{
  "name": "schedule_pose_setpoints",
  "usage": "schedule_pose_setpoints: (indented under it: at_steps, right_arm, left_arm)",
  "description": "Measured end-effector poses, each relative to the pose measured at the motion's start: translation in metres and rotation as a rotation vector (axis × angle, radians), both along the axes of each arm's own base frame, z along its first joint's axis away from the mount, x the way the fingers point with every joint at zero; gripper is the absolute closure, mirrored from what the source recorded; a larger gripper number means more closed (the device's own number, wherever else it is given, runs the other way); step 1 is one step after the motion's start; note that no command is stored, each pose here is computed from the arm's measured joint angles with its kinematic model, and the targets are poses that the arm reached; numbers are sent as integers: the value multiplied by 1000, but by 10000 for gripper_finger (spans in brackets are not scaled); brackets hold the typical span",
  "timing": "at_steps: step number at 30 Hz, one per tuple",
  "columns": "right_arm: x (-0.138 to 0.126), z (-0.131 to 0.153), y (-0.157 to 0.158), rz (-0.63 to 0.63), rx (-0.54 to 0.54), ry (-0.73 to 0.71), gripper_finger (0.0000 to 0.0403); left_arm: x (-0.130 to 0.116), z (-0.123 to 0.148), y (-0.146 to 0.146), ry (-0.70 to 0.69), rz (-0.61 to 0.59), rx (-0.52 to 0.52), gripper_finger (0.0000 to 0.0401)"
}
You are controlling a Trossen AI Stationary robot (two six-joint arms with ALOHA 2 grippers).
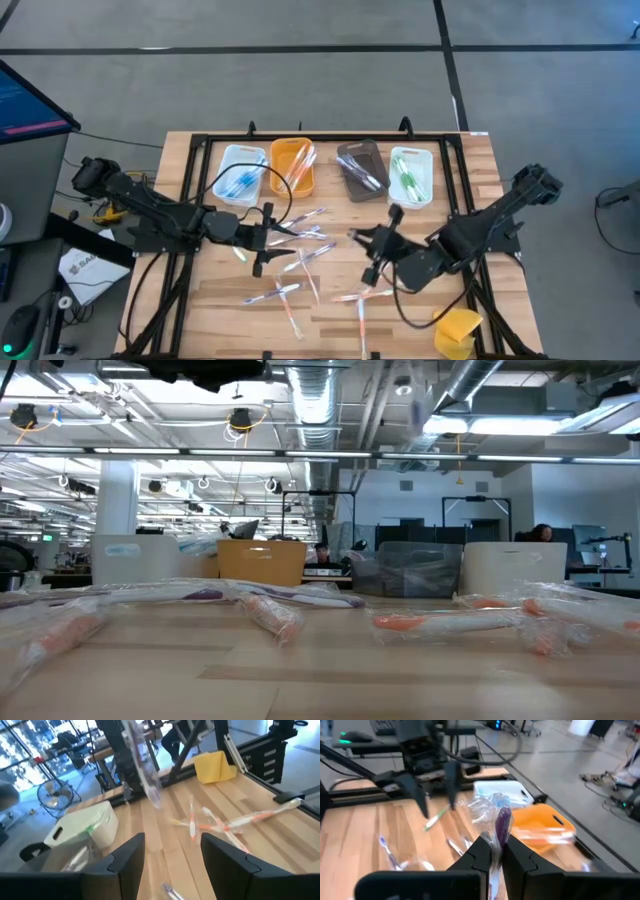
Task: Pick & Place Toothbrushes
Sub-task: Put the violet toothbrush into the gray bin
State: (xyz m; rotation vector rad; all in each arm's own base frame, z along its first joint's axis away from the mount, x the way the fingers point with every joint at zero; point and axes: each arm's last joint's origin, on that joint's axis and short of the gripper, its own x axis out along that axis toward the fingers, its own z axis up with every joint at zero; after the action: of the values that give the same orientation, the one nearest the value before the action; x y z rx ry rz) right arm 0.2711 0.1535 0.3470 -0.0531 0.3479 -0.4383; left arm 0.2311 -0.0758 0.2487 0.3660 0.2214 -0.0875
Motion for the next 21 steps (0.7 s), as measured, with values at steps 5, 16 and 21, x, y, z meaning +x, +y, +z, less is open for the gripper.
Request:
schedule_pose_setpoints:
  at_steps: [5,16,21]
  right_arm:
    - [-21,15,-29,-57,69,25,384]
    - [-24,33,-153,-177,318,89,384]
    - [-13,18,-213,-208,385,174,384]
  left_arm:
    - [-1,-4,2,42,49,-5,213]
    - [-13,-13,7,186,145,-115,217]
    - [-23,-9,11,214,191,-231,220]
